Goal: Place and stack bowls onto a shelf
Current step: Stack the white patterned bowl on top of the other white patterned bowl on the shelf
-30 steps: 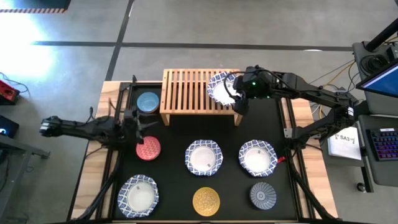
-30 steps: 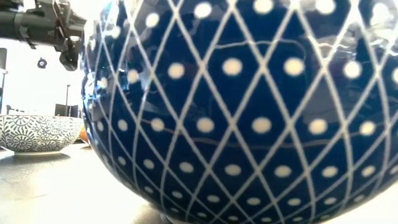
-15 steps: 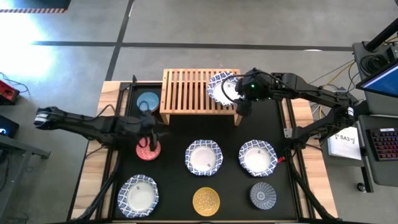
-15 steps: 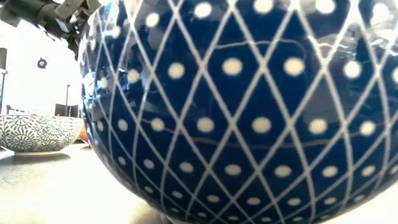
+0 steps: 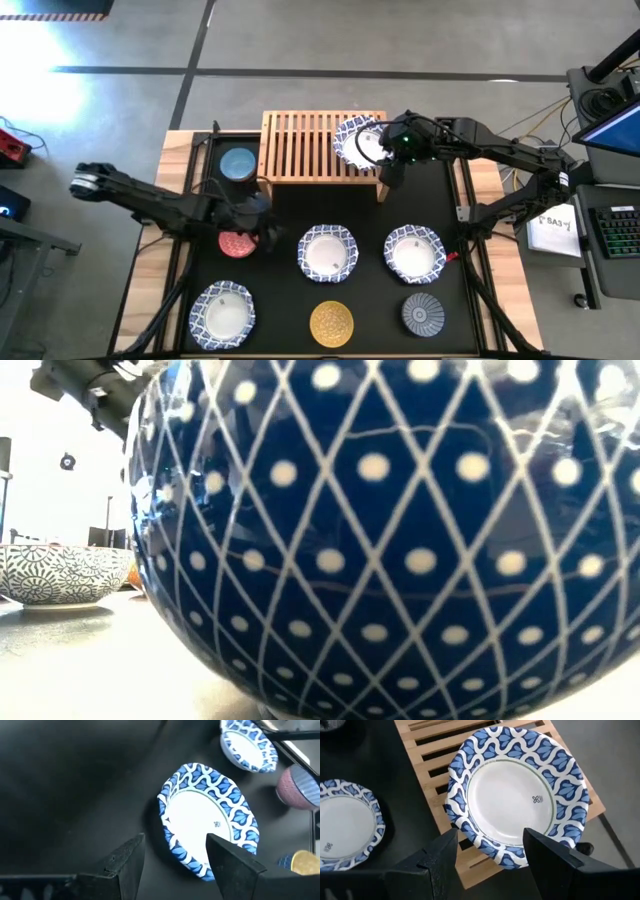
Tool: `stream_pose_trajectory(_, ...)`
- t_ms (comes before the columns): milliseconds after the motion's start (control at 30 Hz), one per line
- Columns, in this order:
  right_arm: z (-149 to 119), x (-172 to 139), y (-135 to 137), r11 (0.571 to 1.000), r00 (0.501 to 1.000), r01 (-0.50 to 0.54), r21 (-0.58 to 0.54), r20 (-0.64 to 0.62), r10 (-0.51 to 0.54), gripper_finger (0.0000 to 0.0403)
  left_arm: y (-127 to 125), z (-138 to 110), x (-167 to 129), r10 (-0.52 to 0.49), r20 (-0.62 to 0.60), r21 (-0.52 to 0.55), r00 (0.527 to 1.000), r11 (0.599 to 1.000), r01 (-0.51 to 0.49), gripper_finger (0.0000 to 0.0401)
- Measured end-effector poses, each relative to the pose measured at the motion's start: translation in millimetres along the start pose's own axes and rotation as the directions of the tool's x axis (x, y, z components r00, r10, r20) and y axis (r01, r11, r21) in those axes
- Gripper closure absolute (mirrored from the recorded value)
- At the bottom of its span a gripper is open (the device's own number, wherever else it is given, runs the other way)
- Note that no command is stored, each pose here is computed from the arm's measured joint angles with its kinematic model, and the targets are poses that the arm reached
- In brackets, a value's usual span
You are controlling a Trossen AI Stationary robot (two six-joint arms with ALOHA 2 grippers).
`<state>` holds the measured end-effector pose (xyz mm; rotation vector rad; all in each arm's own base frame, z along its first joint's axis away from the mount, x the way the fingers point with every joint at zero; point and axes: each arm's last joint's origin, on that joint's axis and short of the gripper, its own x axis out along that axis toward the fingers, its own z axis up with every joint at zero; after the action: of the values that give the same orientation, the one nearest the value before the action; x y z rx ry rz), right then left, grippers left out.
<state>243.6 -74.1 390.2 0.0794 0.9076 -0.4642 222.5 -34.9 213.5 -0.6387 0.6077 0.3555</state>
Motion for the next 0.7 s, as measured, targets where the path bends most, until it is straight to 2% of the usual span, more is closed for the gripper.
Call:
stream_pose_trajectory(167, -3, 0, 0, 0.998, 1.0, 0.003, 0.059, -0.029, -0.001, 0.0188, -13, -2, 24, 0.064, -0.069, -0.049, 0.996, 0.997, -0.067, 0.0207)
stream_pose_trajectory(300, -8, 0, 0, 0.997, 0.997, 0.007, 0.071, -0.076, -0.002, 0.0188, -18, -5, 44, 0.155, -0.144, -0.018, 0.977, 0.987, -0.159, 0.0207)
stream_pose_trajectory(500, -13, -1, 0, 0.998, 0.992, 0.013, 0.067, -0.127, -0.004, 0.0188, -35, -3, 69, 0.189, -0.177, 0.038, 0.966, 0.982, -0.185, 0.0207)
stream_pose_trajectory(700, -14, -1, 1, 0.997, 0.989, -0.029, 0.07, -0.144, 0.039, 0.0188, -35, -11, 87, 0.274, -0.234, 0.088, 0.933, 0.961, -0.26, 0.0207)
